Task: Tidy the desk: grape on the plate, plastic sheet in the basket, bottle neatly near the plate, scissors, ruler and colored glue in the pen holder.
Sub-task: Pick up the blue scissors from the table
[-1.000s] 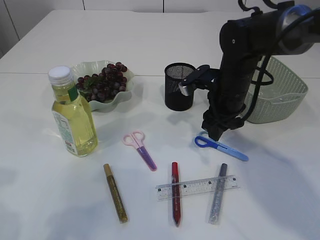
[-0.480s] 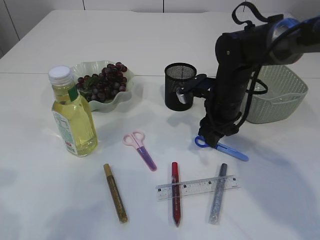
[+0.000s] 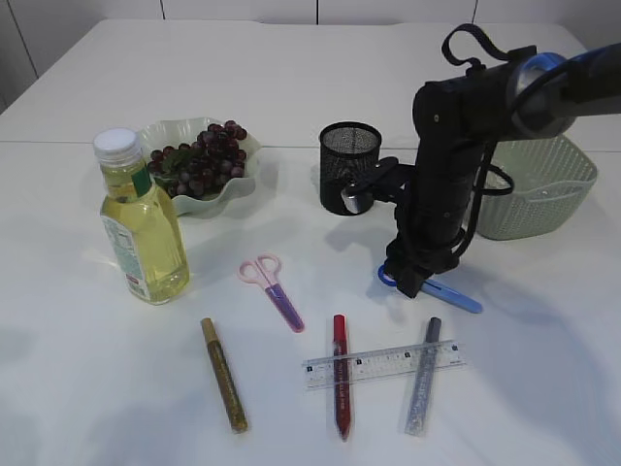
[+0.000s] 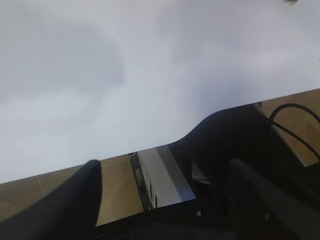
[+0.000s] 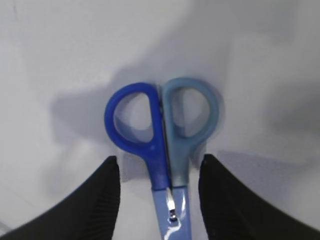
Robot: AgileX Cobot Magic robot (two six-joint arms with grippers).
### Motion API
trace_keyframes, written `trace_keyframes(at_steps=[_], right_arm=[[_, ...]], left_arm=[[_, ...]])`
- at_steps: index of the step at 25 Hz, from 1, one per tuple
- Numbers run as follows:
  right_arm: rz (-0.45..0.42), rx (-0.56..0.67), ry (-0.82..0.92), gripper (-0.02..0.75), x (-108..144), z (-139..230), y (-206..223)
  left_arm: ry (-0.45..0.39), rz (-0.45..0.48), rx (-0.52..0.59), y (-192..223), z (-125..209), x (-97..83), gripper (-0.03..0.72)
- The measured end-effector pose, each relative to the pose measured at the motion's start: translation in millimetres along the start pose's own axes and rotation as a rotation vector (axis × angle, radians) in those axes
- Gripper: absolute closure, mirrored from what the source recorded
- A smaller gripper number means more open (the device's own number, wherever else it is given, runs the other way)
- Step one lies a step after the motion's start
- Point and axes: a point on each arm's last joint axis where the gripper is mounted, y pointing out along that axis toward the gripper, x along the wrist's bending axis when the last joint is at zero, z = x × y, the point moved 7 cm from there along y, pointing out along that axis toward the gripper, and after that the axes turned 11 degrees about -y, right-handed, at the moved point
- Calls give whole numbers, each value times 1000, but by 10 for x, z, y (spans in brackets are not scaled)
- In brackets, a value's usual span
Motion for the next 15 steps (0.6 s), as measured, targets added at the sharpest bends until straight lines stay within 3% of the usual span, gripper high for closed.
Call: trace_keyframes(at_steps=[15], right_arm=[[-6, 4, -1, 332, 2, -1, 73]], left_arm=[[0, 1, 0, 0, 0, -1, 127]])
